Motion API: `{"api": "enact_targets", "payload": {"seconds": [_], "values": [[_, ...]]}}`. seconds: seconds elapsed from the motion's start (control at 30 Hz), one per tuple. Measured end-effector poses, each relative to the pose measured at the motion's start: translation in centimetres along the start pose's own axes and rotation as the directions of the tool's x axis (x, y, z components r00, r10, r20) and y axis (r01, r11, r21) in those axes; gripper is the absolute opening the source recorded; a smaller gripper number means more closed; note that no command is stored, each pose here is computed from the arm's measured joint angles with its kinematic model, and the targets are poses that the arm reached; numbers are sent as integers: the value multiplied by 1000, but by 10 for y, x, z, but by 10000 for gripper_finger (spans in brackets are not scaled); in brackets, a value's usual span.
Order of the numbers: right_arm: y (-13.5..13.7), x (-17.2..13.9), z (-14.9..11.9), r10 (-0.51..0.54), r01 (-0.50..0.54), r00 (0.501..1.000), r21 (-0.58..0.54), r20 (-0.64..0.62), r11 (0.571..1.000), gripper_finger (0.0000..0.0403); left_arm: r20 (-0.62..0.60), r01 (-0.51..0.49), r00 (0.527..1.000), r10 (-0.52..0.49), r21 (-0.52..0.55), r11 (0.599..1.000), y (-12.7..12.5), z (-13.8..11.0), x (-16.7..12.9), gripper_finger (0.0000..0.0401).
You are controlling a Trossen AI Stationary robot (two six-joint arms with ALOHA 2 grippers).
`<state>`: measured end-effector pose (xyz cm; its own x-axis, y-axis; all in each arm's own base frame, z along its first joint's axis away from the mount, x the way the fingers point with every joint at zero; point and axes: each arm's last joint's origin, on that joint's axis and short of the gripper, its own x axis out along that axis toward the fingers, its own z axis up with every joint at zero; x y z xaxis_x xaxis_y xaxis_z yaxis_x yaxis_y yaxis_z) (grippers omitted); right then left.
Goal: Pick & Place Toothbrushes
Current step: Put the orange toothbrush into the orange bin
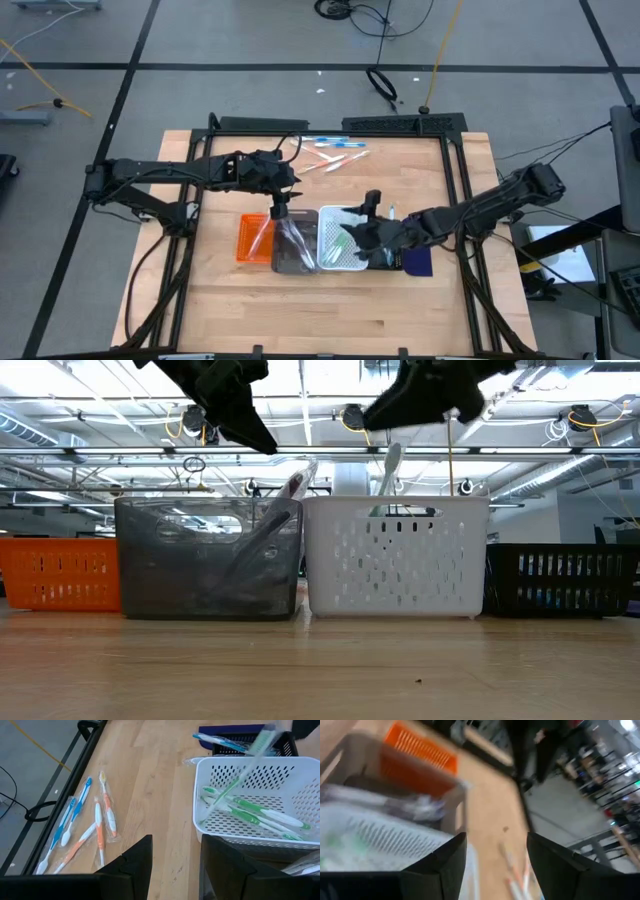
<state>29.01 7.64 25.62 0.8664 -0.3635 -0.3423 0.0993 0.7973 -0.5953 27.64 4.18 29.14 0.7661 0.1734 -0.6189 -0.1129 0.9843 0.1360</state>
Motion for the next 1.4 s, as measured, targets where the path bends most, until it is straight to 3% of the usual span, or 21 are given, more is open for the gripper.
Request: {"api": "enact_targets", "payload": {"seconds": [0.1, 0.27, 0.43, 0.5, 0.83, 1.0, 1.4], "values": [[-11, 5, 3, -37, 35, 998, 32, 45, 999, 198, -1, 1, 1000, -1, 0, 1000, 0, 0, 0, 170], [-20, 12, 5, 65, -74, 989, 59, 136, 996, 198, -6, 1, 1000, -1, 1, 1000, 0, -1, 0, 170], [-40, 25, -14, -115, 117, 992, 27, -45, 993, 198, -22, 3, 1000, -3, 2, 1000, 0, -2, 0, 170], [-52, 33, -25, -121, 124, 987, 27, -107, 992, 198, -23, 3, 1000, -3, 2, 1000, 0, -2, 0, 170], [-121, 61, -97, 87, -22, 955, 223, -283, 974, 187, -22, 2, 1000, -2, 11, 1000, 0, -2, 0, 170], [-148, 66, -133, 152, -35, 925, 320, -348, 947, 175, -15, 1, 1000, -1, 11, 1000, 0, -1, 0, 170], [-168, 92, -207, 238, -42, 854, 396, -462, 917, 175, -2, -1, 1000, 1, 23, 1000, 0, 0, 0, 170]]}}
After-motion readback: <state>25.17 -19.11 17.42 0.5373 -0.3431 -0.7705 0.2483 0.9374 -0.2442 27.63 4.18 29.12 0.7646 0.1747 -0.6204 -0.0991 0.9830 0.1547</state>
